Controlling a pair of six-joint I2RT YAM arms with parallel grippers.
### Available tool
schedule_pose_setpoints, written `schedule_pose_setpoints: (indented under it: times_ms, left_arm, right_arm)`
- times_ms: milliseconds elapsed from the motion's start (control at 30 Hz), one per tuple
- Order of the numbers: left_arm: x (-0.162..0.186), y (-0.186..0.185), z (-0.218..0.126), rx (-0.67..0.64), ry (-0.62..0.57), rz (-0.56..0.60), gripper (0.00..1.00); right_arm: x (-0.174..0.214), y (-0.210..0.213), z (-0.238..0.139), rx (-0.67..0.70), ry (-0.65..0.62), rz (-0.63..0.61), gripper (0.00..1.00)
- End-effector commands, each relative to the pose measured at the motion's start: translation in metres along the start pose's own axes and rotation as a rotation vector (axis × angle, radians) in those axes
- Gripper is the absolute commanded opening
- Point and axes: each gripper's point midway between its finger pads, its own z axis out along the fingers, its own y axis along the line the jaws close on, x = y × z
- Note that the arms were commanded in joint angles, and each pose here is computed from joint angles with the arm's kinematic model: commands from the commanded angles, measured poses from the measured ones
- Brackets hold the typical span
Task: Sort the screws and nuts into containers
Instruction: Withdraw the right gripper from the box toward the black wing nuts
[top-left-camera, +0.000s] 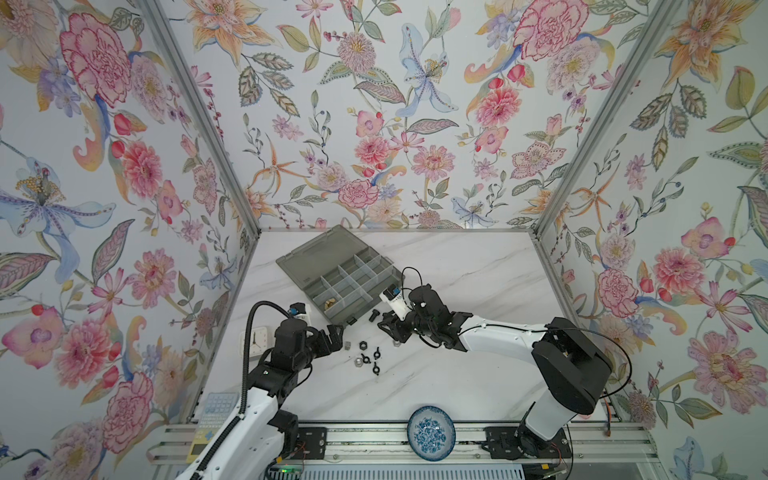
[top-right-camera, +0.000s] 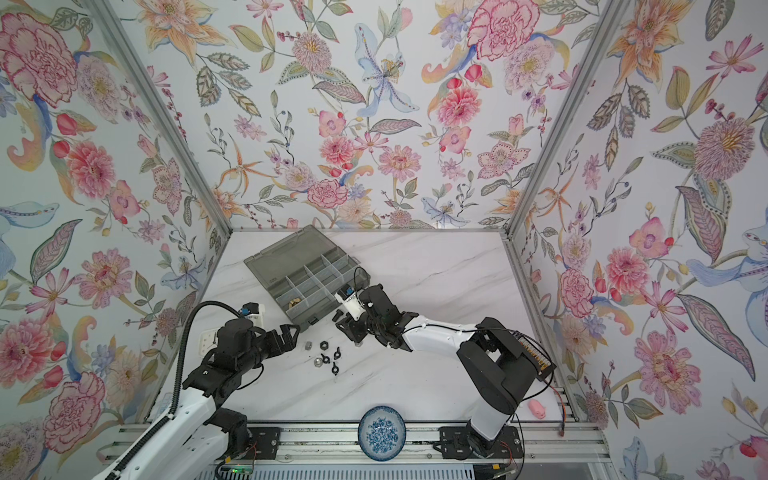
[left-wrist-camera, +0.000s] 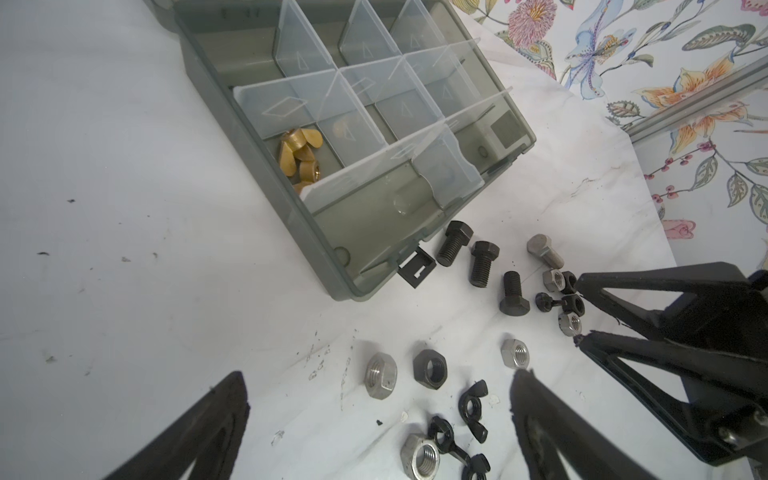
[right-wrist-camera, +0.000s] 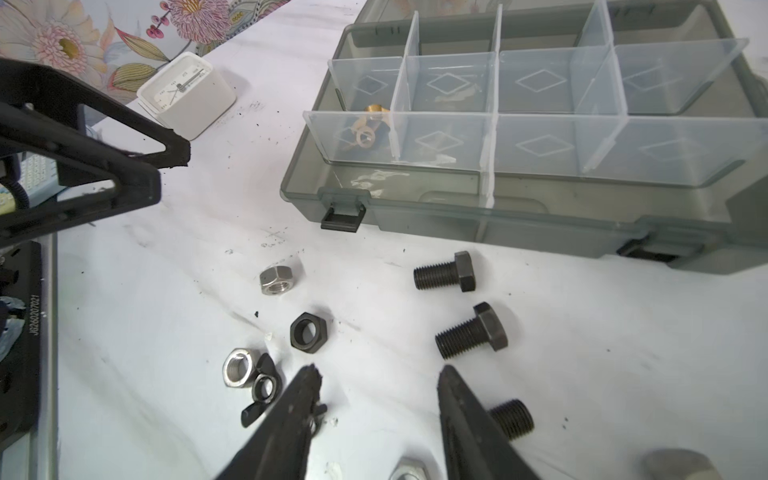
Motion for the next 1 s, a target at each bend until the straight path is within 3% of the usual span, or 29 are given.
schedule_pose_setpoints:
  times_ms: [0,567,967]
  left_arm:
    - [-0.014,-0.017,0.000,0.019,-0.041,0.024,0.99]
    - [0.019,-0.011,0.014,-0.006,0.025,0.016,0.99]
    - [0.021,-0.013,0.018,0.008,0.027,0.017,0.99]
  right_arm:
    - [0.000,-0.010,-0.009,0.034,-0.012,0.029,0.50]
    - [0.017,-0.006,-0.008,0.020,0.058,0.086,0.49]
    - [0.056,0.026,0.004,-0.059,0.162,0.035,0.49]
